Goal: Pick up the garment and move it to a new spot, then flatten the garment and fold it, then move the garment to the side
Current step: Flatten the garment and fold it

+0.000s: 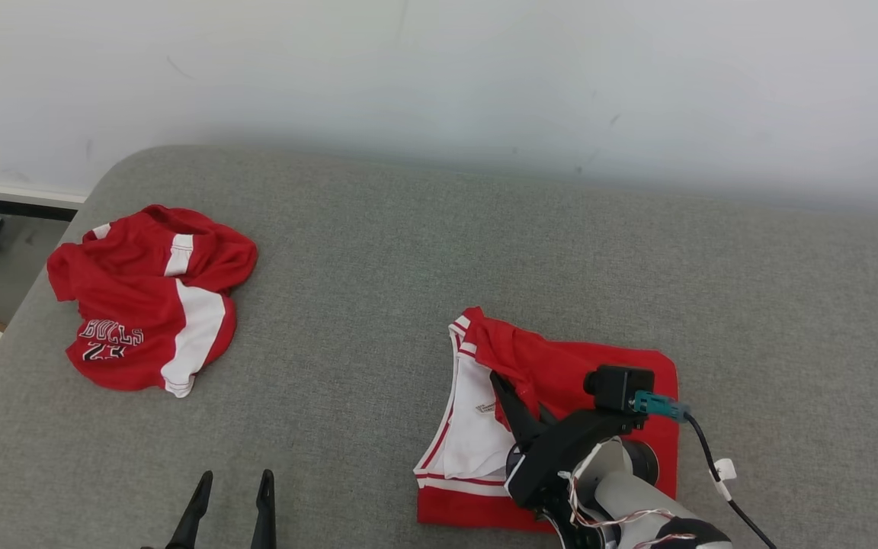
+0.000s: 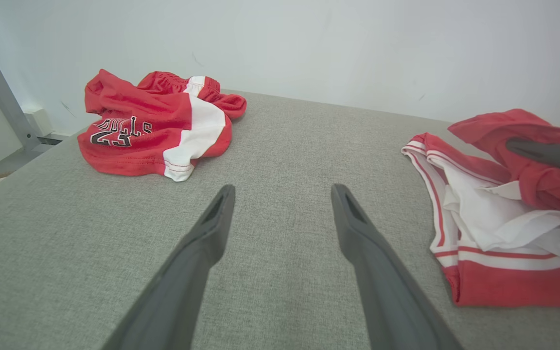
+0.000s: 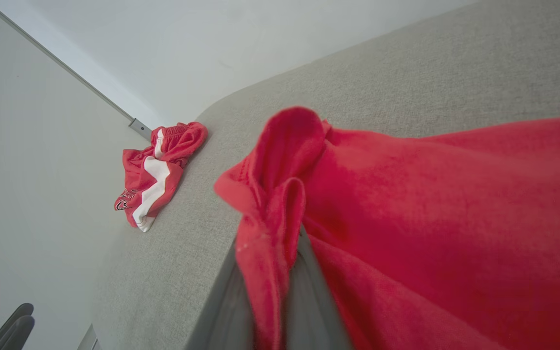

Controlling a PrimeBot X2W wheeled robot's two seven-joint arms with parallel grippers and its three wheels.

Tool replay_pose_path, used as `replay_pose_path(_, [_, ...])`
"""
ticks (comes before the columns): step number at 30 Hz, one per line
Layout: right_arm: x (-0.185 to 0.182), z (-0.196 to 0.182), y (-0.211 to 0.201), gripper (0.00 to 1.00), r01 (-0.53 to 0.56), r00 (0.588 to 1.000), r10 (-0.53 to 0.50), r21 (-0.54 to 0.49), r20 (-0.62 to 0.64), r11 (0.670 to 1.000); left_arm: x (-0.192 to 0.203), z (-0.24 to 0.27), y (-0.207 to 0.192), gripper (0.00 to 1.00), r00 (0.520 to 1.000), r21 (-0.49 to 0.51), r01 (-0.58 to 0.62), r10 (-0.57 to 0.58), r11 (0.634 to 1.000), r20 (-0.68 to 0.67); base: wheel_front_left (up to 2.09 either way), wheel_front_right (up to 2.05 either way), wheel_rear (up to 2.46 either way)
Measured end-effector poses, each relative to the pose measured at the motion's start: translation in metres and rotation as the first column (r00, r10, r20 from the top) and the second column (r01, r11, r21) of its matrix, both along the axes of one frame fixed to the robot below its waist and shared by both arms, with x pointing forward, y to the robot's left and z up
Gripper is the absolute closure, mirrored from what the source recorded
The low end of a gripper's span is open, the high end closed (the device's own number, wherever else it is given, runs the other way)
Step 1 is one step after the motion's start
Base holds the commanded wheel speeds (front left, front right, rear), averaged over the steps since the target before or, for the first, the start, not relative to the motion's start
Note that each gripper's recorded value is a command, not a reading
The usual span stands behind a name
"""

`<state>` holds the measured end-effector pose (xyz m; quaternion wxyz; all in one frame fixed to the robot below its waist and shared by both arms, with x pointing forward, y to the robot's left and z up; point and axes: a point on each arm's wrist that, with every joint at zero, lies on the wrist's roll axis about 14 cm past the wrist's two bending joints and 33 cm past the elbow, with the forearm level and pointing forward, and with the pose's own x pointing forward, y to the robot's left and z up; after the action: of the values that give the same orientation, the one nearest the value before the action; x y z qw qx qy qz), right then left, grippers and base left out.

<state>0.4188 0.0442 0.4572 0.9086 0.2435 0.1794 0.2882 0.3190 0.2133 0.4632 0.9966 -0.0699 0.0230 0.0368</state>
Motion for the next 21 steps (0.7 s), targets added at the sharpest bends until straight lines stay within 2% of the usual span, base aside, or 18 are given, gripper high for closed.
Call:
replay_pose_path(10, [0.013, 0.008, 0.002, 1.0, 0.008, 1.0, -0.008, -0.005, 0.009, 1.0, 0.0, 0.0, -0.001, 0.0, 1.0, -0.003, 0.002, -0.002, 1.0, 0.0, 0.0, 0.0, 0.0])
replay_pose_path(12, [0.014, 0.007, 0.0, 0.53, 0.016, 1.0, -0.016, -0.006, 0.009, 1.0, 0.0, 0.0, -0.001, 0.0, 1.0, -0.003, 0.001, -0.001, 1.0, 0.001, 0.0, 0.0, 0.0])
replay_pose_path(13, [0.015, 0.008, 0.0, 0.0, 0.018, 1.0, -0.018, -0.005, 0.011, 1.0, -0.001, 0.0, -0.001, 0.0, 1.0, -0.003, 0.0, 0.0, 1.0, 0.002, 0.0, 0.0, 0.0])
replay_pose_path(17, [0.018, 0.016, 0.0, 0.0, 0.019, 0.999, -0.019, 0.003, 0.036, 1.0, 0.0, 0.001, 0.0, 0.0, 1.0, -0.006, -0.003, 0.003, 1.0, 0.004, 0.0, 0.0, 0.0])
replay_pose_path(21, [0.029, 0.046, 0.002, 0.0, 0.025, 0.993, -0.031, 0.053, 0.113, 0.998, 0.002, 0.001, 0.0, 0.0, 1.0, -0.008, -0.001, 0.001, 1.0, 0.006, 0.0, 0.0, 0.0])
